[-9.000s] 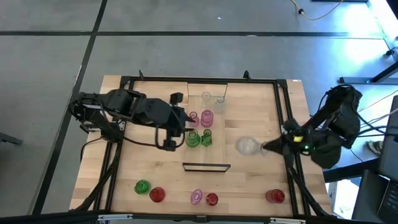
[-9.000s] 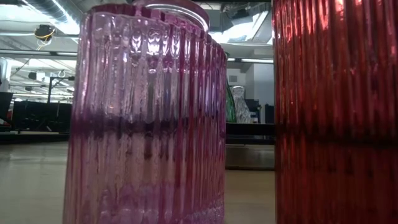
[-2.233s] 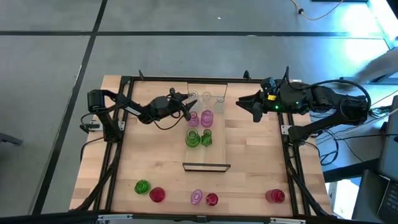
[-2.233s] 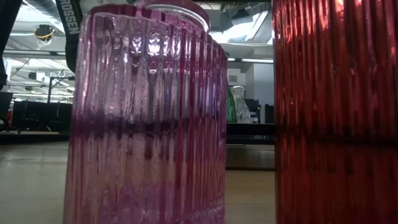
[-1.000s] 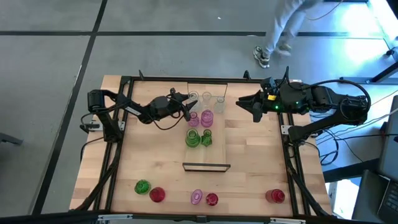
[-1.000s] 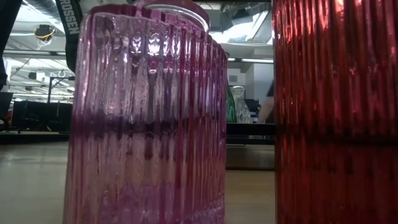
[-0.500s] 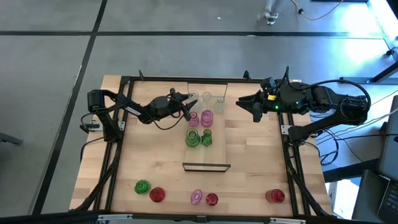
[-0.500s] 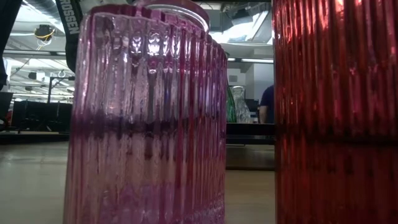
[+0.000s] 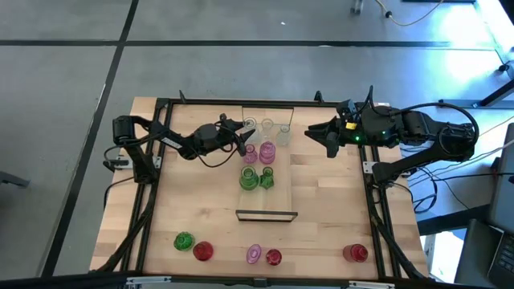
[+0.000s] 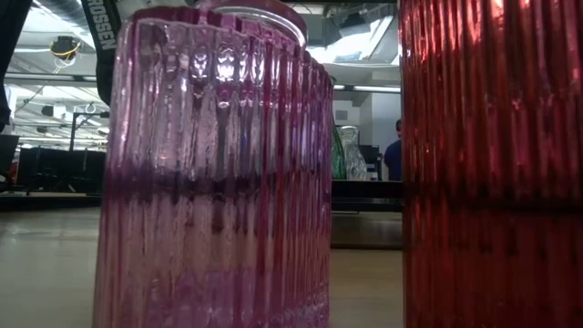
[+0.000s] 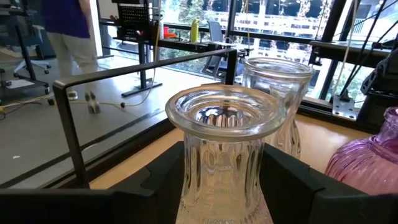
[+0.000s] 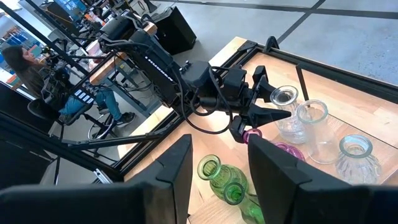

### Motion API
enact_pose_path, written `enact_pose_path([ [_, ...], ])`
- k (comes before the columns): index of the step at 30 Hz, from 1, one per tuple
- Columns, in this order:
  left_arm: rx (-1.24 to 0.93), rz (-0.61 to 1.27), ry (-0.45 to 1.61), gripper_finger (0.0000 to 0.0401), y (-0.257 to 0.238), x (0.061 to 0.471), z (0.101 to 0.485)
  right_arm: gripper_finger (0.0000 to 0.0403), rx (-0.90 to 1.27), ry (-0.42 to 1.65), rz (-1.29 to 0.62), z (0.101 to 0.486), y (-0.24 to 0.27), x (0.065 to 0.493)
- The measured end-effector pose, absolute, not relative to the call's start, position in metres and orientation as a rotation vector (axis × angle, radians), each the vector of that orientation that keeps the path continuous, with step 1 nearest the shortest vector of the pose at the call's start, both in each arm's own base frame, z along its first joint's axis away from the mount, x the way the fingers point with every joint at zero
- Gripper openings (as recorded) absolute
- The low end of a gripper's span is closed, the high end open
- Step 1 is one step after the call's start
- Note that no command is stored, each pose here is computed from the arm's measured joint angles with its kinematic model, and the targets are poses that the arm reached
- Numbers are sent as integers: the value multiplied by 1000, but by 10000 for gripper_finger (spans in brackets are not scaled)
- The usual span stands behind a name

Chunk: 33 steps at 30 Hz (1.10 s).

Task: Sort vases onto shelf
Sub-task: Put the transparent vase on the shelf aligned with the other transparent vases

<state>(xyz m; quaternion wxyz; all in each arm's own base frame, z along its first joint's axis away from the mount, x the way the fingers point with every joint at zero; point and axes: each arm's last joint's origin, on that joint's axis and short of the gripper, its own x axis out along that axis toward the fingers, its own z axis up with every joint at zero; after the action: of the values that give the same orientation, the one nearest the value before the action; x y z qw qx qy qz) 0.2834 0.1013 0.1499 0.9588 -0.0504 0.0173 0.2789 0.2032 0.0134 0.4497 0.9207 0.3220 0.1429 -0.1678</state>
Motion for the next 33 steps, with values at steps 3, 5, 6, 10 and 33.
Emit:
enact_pose_path([
  [3, -102, 565, 39, 181, 101, 283, 150, 136, 662, 294, -345, 450, 13, 203],
  [5, -102, 565, 40, 181, 101, 283, 150, 136, 662, 294, -344, 450, 13, 203],
  [6, -102, 565, 41, 181, 101, 283, 150, 136, 662, 294, -344, 450, 13, 203],
  [10, -102, 565, 41, 181, 101, 283, 150, 136, 662, 294, -344, 450, 13, 203],
  [33, -149, 592, 50, 181, 100, 284, 147, 136, 667, 301, -328, 450, 14, 203],
])
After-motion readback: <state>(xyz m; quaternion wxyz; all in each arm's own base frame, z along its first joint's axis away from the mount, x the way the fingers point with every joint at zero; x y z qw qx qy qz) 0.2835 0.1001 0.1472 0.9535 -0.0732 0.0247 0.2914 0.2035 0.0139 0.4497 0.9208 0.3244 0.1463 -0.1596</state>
